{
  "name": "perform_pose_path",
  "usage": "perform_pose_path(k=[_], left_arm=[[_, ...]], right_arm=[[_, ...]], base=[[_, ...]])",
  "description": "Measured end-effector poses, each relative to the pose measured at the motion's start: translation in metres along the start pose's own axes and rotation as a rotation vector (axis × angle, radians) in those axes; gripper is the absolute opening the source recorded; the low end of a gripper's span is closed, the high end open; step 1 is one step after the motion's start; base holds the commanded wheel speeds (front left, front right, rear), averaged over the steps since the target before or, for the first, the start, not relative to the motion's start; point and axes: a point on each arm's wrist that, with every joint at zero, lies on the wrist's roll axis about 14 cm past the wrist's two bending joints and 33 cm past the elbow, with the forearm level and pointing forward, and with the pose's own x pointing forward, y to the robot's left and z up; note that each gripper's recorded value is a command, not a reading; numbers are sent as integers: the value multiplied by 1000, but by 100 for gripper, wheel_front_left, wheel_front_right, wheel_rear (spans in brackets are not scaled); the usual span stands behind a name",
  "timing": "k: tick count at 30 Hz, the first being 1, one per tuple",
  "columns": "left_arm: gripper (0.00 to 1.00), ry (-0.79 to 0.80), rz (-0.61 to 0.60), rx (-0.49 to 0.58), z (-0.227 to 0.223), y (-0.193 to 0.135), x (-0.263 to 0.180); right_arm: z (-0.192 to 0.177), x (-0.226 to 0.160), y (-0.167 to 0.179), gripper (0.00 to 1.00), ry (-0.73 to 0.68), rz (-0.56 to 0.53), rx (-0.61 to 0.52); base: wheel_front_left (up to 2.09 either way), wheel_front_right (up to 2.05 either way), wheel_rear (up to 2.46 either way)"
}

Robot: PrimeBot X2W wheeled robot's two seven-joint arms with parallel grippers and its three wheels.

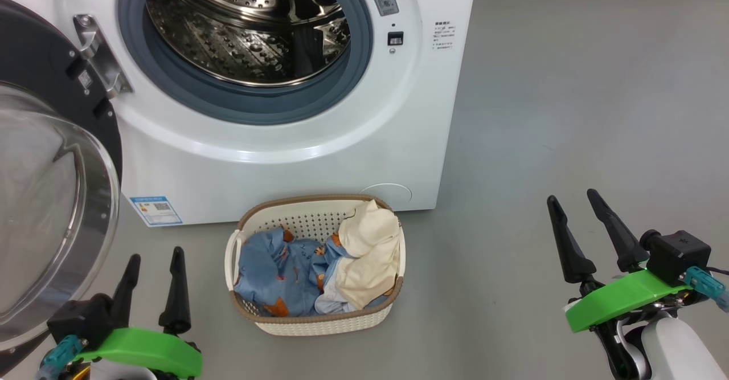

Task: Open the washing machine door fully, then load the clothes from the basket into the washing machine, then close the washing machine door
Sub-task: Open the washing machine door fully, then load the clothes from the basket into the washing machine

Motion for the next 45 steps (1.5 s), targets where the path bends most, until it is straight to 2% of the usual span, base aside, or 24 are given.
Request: perform_pose_path(k=[45], left_arm=[[100,-6,-5,31,-1,4,2]], right_arm=[[-2,3,-5,100,-2,-21,3]], base=[[0,0,0]])
